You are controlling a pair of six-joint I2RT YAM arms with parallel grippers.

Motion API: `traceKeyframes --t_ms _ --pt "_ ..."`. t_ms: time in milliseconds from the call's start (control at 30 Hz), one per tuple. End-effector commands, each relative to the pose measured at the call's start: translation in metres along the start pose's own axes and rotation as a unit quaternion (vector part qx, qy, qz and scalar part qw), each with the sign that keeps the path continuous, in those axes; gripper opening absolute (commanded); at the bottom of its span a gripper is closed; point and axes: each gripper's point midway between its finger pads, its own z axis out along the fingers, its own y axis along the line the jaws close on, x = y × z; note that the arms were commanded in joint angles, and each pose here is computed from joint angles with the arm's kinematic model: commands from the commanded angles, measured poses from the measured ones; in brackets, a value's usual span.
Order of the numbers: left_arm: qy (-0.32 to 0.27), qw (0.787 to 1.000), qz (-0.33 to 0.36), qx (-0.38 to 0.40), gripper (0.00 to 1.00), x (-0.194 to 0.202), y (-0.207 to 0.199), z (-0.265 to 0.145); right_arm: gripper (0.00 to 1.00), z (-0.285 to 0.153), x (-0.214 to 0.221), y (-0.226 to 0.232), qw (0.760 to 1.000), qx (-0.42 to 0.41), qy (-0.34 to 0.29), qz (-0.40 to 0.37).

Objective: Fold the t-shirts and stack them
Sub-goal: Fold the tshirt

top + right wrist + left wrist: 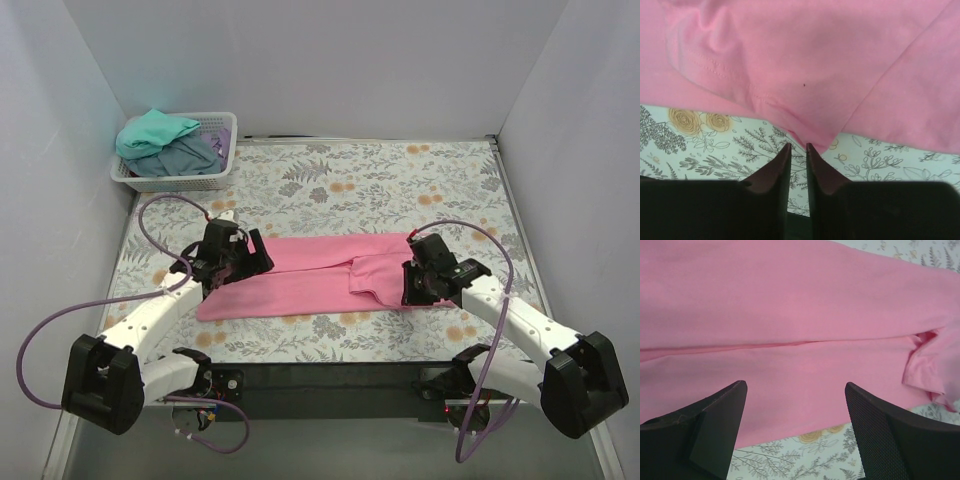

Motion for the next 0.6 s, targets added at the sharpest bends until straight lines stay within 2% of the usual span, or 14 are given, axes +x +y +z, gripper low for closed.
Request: traceKeyframes --t_ms 0,100,167,300,400,467,567 --pt "0.027 0.999 -0.002 0.045 0.79 0.001 -0.038 -0.007 0.27 -0.005 0.017 0.012 0.999 -0.042 0.019 0.020" --pt "0.067 0.996 0.000 0.065 0.79 0.015 -0.067 -0.006 0.34 -0.009 0.019 0.017 0.998 -0.061 0.021 0.018" --pt "0.077 0.994 0.004 0.080 0.78 0.016 -0.087 -0.008 0.34 -0.012 0.018 0.020 0.997 -0.068 0.019 0.014" --pt "0.112 0.990 0.023 0.087 0.72 0.039 -0.125 -0.001 0.37 -0.021 -0.002 0.020 0.998 -0.062 -0.024 0.008" --pt "0.137 0.986 0.032 0.084 0.63 0.057 -0.151 0.011 0.37 -0.024 -0.011 0.018 0.998 -0.053 -0.043 0.005" --pt "0.148 0.985 0.039 0.075 0.52 0.065 -0.164 0.023 0.37 -0.024 -0.014 0.017 0.997 -0.053 -0.049 0.001" --pt "0.157 0.985 0.051 0.047 0.43 0.081 -0.167 0.043 0.38 -0.022 -0.017 0.014 0.997 -0.044 -0.061 -0.002"
